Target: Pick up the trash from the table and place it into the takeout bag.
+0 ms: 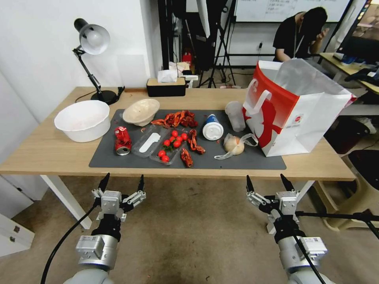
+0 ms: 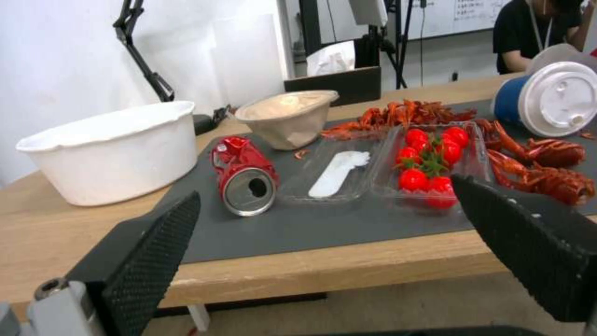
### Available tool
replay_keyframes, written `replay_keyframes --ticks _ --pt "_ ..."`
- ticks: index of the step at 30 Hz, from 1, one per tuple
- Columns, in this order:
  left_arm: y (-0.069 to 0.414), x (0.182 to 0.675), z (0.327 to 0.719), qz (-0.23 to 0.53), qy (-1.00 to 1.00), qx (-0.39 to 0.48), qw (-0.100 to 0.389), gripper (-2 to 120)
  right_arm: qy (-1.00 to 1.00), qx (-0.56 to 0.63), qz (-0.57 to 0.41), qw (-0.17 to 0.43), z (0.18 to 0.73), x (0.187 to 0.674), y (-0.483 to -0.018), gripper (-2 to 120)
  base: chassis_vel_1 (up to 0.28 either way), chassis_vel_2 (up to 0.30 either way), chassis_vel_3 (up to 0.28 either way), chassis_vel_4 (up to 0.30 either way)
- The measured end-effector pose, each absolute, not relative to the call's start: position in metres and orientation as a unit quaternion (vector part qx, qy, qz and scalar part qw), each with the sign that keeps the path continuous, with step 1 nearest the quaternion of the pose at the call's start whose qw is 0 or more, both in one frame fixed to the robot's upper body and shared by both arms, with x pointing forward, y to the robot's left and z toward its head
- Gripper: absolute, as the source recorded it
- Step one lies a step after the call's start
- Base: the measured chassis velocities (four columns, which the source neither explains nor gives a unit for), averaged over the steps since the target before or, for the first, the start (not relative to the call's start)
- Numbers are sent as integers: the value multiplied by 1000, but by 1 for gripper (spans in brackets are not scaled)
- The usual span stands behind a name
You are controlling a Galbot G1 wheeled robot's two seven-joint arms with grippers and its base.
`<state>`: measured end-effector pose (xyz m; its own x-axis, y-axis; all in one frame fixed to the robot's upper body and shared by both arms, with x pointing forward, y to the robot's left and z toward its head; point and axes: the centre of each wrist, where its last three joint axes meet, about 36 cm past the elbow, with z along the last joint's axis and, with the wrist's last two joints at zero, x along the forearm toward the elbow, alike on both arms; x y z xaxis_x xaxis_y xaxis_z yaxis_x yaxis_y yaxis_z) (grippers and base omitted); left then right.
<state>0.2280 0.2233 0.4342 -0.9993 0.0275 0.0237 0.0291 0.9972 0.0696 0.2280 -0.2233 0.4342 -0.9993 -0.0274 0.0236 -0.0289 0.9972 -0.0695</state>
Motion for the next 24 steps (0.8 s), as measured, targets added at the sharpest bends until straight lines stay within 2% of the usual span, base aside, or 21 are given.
replay_keyframes --ticks 24 --pt "223 228 434 -35 -999 -14 11 100 -999 14 35 11 434 228 -223 100 0 0 0 0"
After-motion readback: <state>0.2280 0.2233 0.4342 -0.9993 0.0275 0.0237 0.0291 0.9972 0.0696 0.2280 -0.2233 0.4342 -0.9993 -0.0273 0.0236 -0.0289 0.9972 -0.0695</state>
